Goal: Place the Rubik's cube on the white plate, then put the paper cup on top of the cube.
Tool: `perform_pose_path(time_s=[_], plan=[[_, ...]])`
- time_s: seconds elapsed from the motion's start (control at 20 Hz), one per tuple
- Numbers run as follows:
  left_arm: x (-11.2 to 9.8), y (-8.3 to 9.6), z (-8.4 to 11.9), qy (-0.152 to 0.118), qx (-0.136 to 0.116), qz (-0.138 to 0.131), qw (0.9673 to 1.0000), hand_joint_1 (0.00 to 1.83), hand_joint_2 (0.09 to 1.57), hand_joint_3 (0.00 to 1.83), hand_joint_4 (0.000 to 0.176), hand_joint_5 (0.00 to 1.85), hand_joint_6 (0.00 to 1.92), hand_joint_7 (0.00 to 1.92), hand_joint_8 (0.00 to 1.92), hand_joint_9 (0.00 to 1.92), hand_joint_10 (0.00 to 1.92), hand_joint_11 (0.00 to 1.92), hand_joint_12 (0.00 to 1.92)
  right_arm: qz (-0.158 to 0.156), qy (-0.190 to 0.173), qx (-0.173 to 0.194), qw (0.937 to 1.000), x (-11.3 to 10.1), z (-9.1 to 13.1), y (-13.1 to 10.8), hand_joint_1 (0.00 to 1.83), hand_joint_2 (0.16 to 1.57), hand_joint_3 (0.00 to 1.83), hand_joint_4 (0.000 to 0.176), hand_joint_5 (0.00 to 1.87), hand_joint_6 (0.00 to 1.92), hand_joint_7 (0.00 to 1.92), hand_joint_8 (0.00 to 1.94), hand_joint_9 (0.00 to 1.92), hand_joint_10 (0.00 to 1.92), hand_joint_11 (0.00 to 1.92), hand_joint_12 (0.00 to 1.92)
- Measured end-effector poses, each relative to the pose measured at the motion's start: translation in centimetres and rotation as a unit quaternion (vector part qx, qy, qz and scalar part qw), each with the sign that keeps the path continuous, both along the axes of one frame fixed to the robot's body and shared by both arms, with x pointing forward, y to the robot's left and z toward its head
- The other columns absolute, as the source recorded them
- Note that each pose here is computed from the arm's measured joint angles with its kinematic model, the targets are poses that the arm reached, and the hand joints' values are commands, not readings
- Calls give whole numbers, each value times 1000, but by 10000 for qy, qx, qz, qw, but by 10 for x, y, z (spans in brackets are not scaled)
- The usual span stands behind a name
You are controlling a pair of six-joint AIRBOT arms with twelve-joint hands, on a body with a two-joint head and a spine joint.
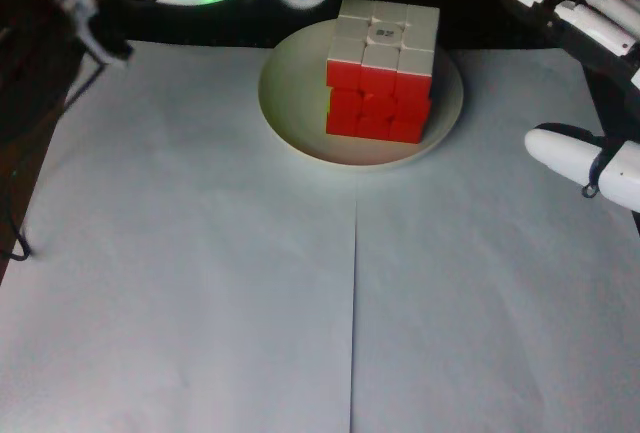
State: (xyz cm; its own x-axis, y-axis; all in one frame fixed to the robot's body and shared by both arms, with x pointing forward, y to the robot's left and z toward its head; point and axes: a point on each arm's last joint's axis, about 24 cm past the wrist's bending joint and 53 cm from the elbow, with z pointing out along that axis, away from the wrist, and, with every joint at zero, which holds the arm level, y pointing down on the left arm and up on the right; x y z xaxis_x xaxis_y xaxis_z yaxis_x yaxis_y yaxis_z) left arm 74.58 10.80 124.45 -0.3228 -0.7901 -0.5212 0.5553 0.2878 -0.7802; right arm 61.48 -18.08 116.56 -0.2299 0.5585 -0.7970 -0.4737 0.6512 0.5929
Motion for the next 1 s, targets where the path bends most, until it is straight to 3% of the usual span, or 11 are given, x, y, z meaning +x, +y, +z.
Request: perform_pose_path(time_s=[0.1,0.2,0.25,0.3,0.35,0.4,0.6,0.7,0.8,0.9,1.0], plan=[[6,-9,0,79,-176,-96,9998,1130,1172,0,62,166,1692,119,1645,155,1727,202,1921,11,3,10,10000,0,-1,1,470,1280,0,103,0,0,0,0,147,35,0,937],[12,-20,-6,250,-311,-165,9991,1128,1171,0,64,167,1627,116,1631,122,1730,181,1921,16,13,12,10000,0,-2,2,493,1278,0,93,0,0,0,0,149,35,0,941],[13,-25,-8,288,-322,-194,9989,1112,1161,0,42,143,1579,135,1576,164,1696,241,1921,22,8,12,10000,0,-2,2,490,1275,0,97,0,0,0,0,149,34,0,940],[12,-31,-12,333,-315,-243,9987,1094,1157,0,0,78,1521,152,1517,207,1654,282,1921,23,12,22,10000,0,-2,3,478,1280,0,80,0,0,0,0,154,36,0,935],[12,-37,-15,374,-289,-288,9985,1104,1162,0,0,57,1470,180,1492,244,1651,268,1914,19,16,15,10000,0,-3,2,442,1280,0,82,0,0,0,0,158,36,0,930],[13,-42,-20,459,-283,-333,9980,1168,1152,0,0,80,1528,215,1657,299,1806,332,1921,19,19,18,10000,0,-3,3,445,1280,0,90,0,0,0,0,155,33,0,929],[14,-56,-30,569,-35,-453,9973,1147,1169,0,0,98,1674,229,1688,377,1792,396,1921,26,14,21,10000,0,-3,3,445,1278,0,89,0,0,0,0,161,35,0,950],[14,-62,-32,590,167,-509,9968,1103,1160,0,12,160,1601,82,1562,138,1721,180,1921,8,23,29,10000,1,-3,2,437,1276,0,110,0,0,0,0,168,36,0,935],[13,-67,-32,580,340,-549,9962,1110,1153,0,16,174,1591,69,1513,66,1680,86,1921,10,22,28,10000,1,-3,2,437,1277,0,110,0,0,0,0,166,33,0,908],[14,-74,-24,482,544,-596,9956,1108,1152,0,5,180,1548,82,1349,93,1528,99,1921,10,47,52,10000,1,-5,4,442,1277,0,106,0,0,0,0,170,34,0,913],[14,-78,-15,392,658,-626,9951,1118,1145,0,0,188,1541,94,1390,111,1607,113,1921,27,61,45,10000,0,-7,5,433,1278,0,110,0,0,0,0,162,26,0,853]])
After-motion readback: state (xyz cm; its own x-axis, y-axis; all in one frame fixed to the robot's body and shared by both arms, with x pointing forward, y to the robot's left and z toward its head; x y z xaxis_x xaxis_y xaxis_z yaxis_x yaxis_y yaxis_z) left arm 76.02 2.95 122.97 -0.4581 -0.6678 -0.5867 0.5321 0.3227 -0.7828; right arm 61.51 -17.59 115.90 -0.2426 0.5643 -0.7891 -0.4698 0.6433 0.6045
